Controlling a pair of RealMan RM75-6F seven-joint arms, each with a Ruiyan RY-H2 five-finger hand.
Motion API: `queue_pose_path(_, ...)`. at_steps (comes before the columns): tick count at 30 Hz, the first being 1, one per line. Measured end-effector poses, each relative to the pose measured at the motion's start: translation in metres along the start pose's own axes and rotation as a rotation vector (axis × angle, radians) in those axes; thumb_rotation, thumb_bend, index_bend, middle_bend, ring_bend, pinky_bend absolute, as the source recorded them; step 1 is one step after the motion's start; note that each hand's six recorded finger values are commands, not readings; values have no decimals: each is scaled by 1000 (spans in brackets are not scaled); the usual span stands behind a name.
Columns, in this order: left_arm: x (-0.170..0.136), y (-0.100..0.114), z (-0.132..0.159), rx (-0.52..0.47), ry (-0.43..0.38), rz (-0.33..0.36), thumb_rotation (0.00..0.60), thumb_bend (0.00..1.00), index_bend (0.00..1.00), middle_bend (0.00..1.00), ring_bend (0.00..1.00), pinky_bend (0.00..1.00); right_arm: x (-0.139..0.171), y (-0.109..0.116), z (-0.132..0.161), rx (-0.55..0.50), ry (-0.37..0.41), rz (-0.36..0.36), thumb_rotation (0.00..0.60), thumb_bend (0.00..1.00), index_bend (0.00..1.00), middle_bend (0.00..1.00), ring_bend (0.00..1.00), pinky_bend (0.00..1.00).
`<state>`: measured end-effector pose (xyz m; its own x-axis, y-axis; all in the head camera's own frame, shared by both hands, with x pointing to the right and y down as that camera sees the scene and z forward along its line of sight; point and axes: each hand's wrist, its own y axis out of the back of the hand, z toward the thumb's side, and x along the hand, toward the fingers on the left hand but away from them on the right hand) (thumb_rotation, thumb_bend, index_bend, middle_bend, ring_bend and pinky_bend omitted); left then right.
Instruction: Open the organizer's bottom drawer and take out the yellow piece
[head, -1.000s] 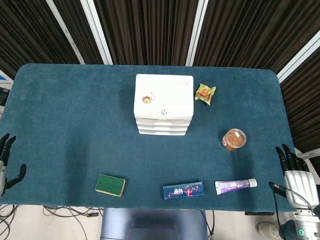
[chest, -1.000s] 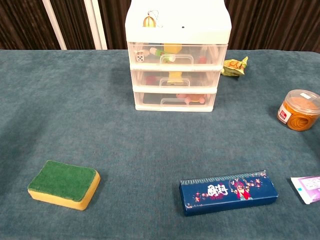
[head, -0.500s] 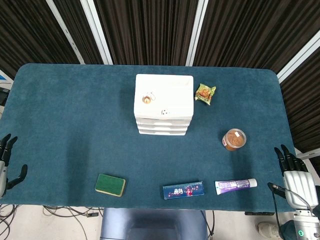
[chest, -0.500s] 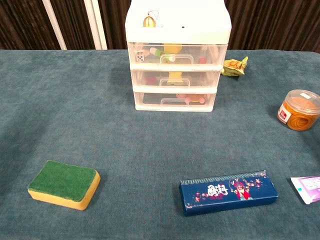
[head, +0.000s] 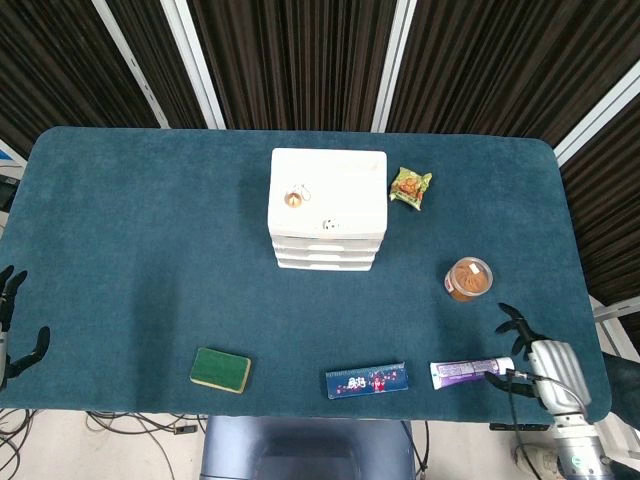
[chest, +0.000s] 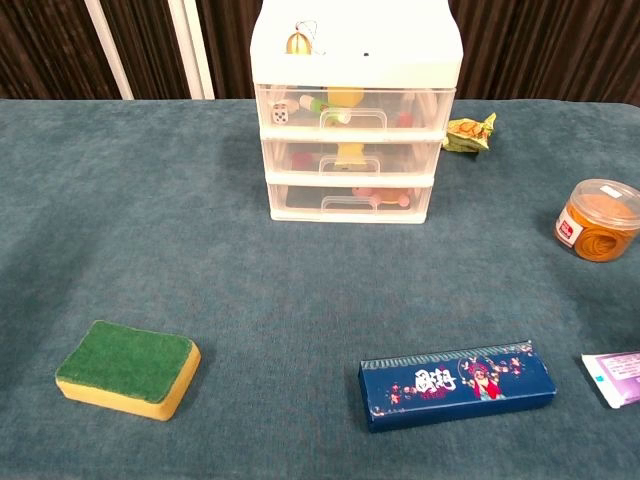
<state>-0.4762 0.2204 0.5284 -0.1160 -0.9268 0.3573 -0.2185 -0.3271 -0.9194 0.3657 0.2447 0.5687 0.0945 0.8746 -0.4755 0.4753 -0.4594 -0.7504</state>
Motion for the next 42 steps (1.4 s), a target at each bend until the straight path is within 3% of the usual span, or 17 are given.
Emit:
queue_pose_path(3,1,-1,-4,-7,14,-6,600,399,0,0,0,0,-11,-13,11,-147,16,84,600,277,119,822,943,897)
queue_pose_path(6,3,-2,-5,-11,20,-13,600,400,0,0,0,0,-24,-30,23,-281,28,189,600,325,57,883,970,929)
queue_pose_path(10,3,-3,-4,-13,17,-14,600,400,0,0,0,0,-52,-52,45,-367,53,279,600,418,34,936,999,959)
queue_pose_path(13,3,-2,-5,-15,23,-10,600,401,0,0,0,0,-67,-71,57,-416,42,297,600,496,36,956,1000,966)
queue_pose_path(24,4,-3,-9,5,33,-11,600,402,0,0,0,0,-105,-137,111,-582,35,399,600,592,36,1000,1000,994)
queue_pose_path(42,3,-4,-9,4,33,-16,600,402,0,0,0,0,-145,-172,138,-621,33,404,600,621,35,1000,1000,997)
